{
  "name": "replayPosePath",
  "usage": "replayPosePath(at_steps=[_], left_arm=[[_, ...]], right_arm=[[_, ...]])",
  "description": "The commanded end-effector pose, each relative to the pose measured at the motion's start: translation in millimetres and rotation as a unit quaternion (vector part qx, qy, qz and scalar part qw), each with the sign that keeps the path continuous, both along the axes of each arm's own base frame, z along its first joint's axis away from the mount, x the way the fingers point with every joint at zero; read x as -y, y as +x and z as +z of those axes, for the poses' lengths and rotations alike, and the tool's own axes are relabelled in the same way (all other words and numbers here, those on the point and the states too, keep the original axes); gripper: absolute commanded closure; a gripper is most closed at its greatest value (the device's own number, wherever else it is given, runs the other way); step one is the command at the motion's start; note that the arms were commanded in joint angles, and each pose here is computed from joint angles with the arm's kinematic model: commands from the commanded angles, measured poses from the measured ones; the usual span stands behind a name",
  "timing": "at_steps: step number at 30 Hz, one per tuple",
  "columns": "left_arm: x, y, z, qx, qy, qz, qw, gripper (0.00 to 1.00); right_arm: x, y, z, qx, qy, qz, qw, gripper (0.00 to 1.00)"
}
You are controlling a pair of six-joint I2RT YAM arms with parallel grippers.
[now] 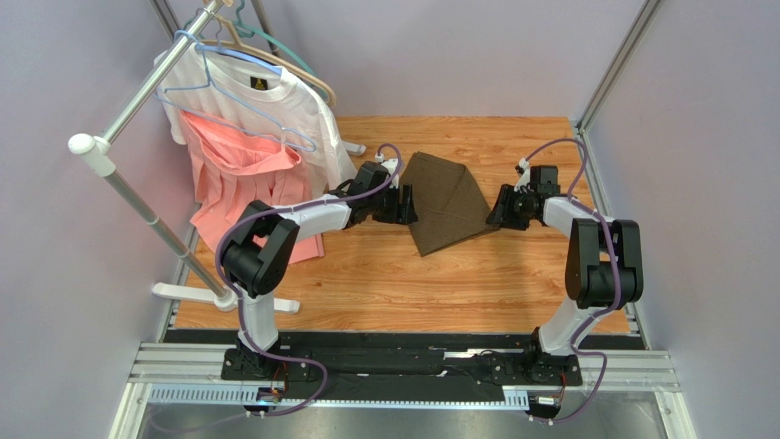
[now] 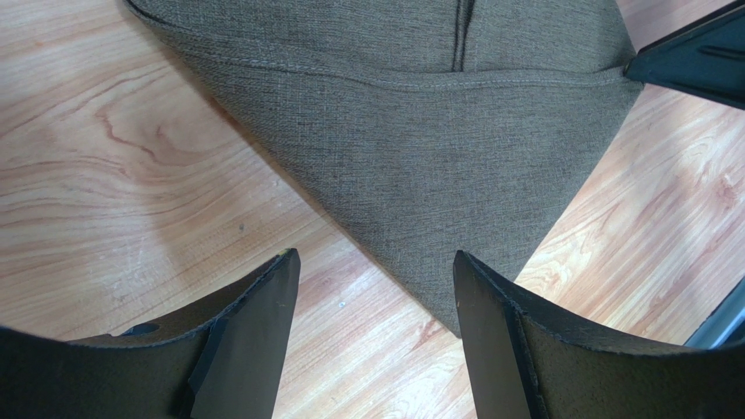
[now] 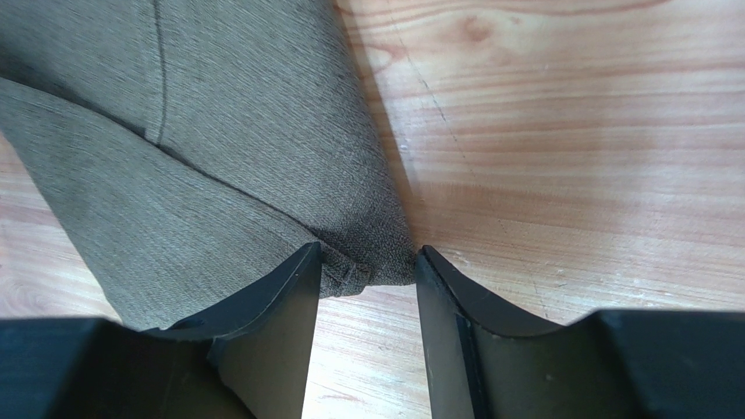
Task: Fold the napkin, place the utensils inside, and roll it up
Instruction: Fold the napkin
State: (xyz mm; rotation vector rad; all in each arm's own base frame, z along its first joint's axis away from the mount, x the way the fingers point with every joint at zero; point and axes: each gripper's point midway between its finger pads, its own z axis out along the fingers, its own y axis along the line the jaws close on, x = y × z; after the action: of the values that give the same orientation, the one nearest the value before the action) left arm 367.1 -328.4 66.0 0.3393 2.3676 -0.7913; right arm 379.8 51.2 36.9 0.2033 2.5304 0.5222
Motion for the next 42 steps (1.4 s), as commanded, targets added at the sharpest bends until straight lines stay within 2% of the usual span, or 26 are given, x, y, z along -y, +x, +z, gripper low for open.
replayPosePath(at_steps=[1,6,11,19,26,28,30,31,32,35,39,42], left_arm=[[5,9,18,0.026,-0.016,-0.012,0.999,0.27],[2,9,23,0.033,-0.016,-0.015,0.999,0.27],[-1,7,30,0.042,-0.009,-0.029,0.999,0.27],[-9,-5,45,0.057,0.001,-0.050,0.997,0.27],[-18,-20,55,0.062,-0.002,-0.052,0.997,0.27],[-22,-26,60,0.067,-0.005,-0.052,0.996,0.27],[-27,-31,60,0.065,0.000,-0.052,0.997,0.26],[-29,-33,66,0.072,-0.002,-0.050,0.996,0.26],[-31,-33,67,0.074,0.001,-0.047,0.996,0.25],[-34,-39,69,0.075,-0.002,-0.049,0.996,0.25],[-30,-43,65,0.070,-0.007,-0.072,0.995,0.25],[-26,-45,61,0.068,-0.012,-0.081,0.994,0.25]], right_arm=[[4,5,1,-0.005,-0.006,0.001,1.000,0.54],[1,-6,-4,-0.026,0.004,-0.003,1.000,0.63],[-5,-18,-8,-0.046,0.019,-0.004,0.999,0.80],[-6,-49,-7,-0.092,0.013,-0.048,0.995,0.86],[-17,-84,-6,-0.113,0.038,-0.101,0.988,0.86],[-18,-89,3,-0.100,0.045,-0.111,0.988,0.85],[-28,-100,3,-0.102,0.051,-0.107,0.988,0.80],[-28,-101,8,-0.093,0.049,-0.109,0.988,0.69],[-27,-105,6,-0.098,0.046,-0.112,0.988,0.64],[-14,-104,16,-0.082,0.013,-0.130,0.988,0.58],[-8,-91,59,-0.011,-0.016,-0.109,0.994,0.57],[-28,-87,93,0.064,-0.044,-0.017,0.997,0.57]])
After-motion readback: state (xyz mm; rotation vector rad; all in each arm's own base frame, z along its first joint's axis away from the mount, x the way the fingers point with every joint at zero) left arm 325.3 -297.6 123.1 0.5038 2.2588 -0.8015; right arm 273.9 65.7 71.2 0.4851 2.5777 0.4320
